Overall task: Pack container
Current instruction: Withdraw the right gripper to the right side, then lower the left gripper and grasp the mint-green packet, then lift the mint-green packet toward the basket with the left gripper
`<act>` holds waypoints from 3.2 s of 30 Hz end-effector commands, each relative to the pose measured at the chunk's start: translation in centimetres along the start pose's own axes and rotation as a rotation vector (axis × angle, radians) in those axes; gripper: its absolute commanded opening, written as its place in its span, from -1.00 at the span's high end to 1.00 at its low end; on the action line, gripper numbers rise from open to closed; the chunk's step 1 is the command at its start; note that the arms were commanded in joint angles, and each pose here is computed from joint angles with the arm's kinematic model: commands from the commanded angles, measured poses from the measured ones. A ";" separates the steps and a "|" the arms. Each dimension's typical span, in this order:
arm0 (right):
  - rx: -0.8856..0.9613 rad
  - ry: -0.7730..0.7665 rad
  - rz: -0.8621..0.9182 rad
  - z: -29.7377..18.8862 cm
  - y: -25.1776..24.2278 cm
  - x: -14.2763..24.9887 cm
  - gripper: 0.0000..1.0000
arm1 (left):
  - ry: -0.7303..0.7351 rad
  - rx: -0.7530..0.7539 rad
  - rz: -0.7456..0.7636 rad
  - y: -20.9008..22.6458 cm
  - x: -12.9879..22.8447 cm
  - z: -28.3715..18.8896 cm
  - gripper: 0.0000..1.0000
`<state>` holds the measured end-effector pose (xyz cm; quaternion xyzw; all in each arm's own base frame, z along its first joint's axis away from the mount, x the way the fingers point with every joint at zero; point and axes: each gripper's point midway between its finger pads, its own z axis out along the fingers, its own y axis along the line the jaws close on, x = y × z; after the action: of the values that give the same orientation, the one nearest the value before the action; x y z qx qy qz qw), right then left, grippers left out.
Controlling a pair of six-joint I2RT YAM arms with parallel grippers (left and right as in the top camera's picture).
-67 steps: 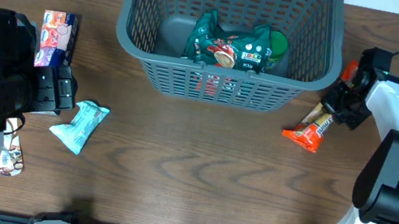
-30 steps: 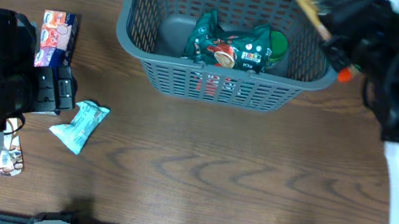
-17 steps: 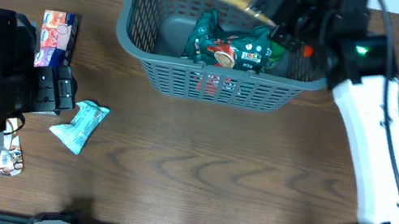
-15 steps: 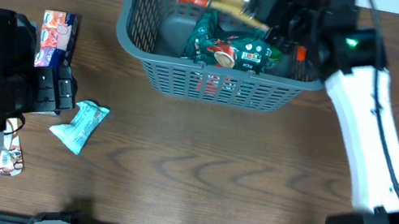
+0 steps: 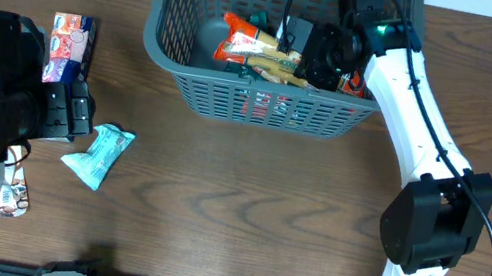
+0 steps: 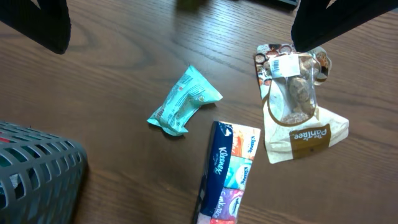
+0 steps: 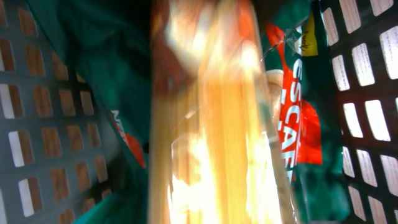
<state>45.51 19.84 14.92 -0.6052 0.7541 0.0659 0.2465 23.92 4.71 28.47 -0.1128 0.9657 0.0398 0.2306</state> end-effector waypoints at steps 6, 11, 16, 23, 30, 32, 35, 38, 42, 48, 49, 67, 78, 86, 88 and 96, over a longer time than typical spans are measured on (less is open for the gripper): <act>0.173 -0.194 0.022 -8.6 -2.6 -6.1 -0.98 | 0.006 -0.003 -0.002 0.1 0.0 0.1 -0.97; 0.409 -0.388 0.160 -20.5 -6.4 -10.1 -0.98 | 0.002 -0.003 -0.002 0.1 -0.1 0.1 -0.97; 0.837 -0.432 0.853 -32.4 -12.1 -2.4 -0.98 | 0.004 -0.003 -0.001 0.1 0.0 0.1 -0.97; 0.903 -0.234 1.437 -34.4 -9.3 11.4 -0.99 | 0.082 -0.004 0.187 0.2 1.3 0.6 -0.97; 0.851 -0.057 1.556 -31.1 -8.2 16.9 -0.99 | 0.197 0.010 0.315 -0.1 2.4 7.6 -0.97; 0.833 -0.027 1.565 -29.9 -8.0 17.4 -0.99 | 0.232 0.014 0.323 -0.2 3.3 10.3 -0.97; 0.804 0.016 1.577 -27.9 -7.9 18.4 -0.99 | 0.279 0.024 0.340 -0.7 5.1 14.3 -0.97; 0.784 0.048 1.584 -26.1 -7.9 19.2 -0.98 | 0.307 0.041 0.394 -1.8 7.0 17.5 -0.97; 0.764 0.080 1.588 -24.5 -7.6 19.9 -0.99 | 0.346 0.064 0.472 -3.4 9.2 20.4 -0.97; 0.757 0.093 1.574 -23.6 -7.7 20.4 -0.99 | 0.424 0.070 0.523 -4.2 11.4 22.8 -0.97; 0.756 0.096 1.568 -23.6 -7.7 20.4 -0.98 | 0.438 0.056 0.526 -3.9 11.5 23.1 -0.97; 0.757 0.097 1.549 -23.6 -7.9 20.3 -0.99 | 0.485 0.032 0.534 -3.6 12.2 25.2 -0.43; 0.754 0.105 1.531 -23.6 -7.9 20.4 -0.99 | 0.443 0.017 0.469 -3.8 10.8 24.5 0.53; 0.754 0.104 1.531 -23.6 -7.9 20.3 -0.99 | 0.384 -0.011 0.335 -4.0 7.0 20.5 0.89; 0.754 0.104 1.530 -23.6 -7.9 20.3 -0.99 | 0.359 -0.020 0.285 -4.0 5.7 19.2 0.89; 0.751 0.109 1.516 -23.6 -7.9 20.3 -0.98 | 0.074 -0.018 0.074 -3.5 -2.7 12.0 0.89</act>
<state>43.18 -9.36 27.84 0.1903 0.9372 -0.0656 0.2850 30.74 2.75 14.42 -0.0192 0.9907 0.0585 0.1211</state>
